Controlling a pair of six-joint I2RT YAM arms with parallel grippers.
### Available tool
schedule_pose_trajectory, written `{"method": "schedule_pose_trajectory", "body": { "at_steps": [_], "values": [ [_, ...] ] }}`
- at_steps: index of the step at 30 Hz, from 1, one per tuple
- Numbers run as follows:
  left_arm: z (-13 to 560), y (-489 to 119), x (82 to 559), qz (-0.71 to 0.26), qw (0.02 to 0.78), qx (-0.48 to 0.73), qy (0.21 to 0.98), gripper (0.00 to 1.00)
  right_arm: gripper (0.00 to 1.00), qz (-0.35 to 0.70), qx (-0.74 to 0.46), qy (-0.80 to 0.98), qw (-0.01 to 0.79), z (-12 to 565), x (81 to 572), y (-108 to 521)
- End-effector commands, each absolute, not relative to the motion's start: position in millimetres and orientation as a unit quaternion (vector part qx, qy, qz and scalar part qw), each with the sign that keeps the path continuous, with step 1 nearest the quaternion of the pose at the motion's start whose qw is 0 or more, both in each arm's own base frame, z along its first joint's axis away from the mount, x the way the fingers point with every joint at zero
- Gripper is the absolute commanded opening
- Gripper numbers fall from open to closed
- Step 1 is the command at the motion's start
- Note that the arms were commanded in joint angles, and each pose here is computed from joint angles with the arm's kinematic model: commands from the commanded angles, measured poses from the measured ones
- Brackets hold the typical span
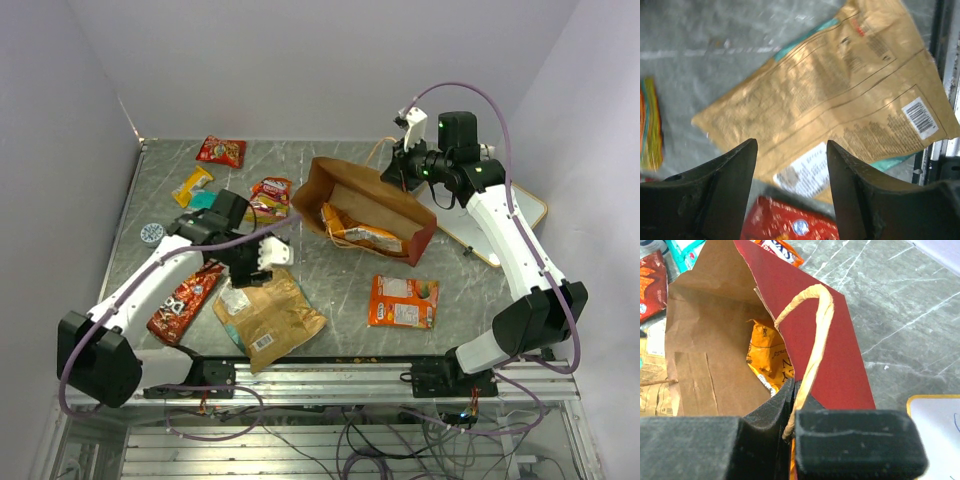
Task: Place the snacks into the paper bag
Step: Pick up the snack from the center of the board.
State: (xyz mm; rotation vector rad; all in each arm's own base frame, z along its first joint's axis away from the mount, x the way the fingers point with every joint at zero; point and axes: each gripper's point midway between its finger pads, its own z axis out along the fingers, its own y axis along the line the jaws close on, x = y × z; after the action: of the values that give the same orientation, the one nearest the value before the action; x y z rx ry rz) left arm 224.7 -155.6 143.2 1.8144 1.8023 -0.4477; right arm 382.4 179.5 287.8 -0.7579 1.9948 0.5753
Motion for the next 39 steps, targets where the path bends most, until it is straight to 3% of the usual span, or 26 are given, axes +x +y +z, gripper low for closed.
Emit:
{"method": "schedule_pose_trajectory", "body": {
  "at_steps": [1,7,14,27,33,39],
  "values": [
    [123.0,-195.9,213.0,-0.177,0.268,0.759,0.567,0.69,0.00,0.218,-0.284,0.812,0.462,293.5,389.9,168.3],
    [82.4,-222.6,230.3,-0.159,0.246,0.816,0.498,0.71,0.00,0.208,-0.258,0.822,0.464,290.4,394.2,149.6],
    [58.3,-230.7,245.5,-0.166,0.169,0.862,0.447,0.73,0.00,0.207,-0.255,0.824,0.462,287.0,392.6,145.2],
    [18.2,-222.4,241.3,-0.167,0.061,0.894,0.411,0.75,0.00,0.202,-0.253,0.827,0.460,280.7,394.6,142.4],
    [14.4,-222.0,238.6,-0.173,0.038,0.891,0.417,0.58,0.00,0.203,-0.253,0.827,0.459,277.8,394.6,142.6],
    [18.6,-221.6,235.7,-0.180,0.011,0.883,0.434,0.29,0.00,0.206,-0.254,0.827,0.458,275.4,395.9,144.0]
  ]
}}
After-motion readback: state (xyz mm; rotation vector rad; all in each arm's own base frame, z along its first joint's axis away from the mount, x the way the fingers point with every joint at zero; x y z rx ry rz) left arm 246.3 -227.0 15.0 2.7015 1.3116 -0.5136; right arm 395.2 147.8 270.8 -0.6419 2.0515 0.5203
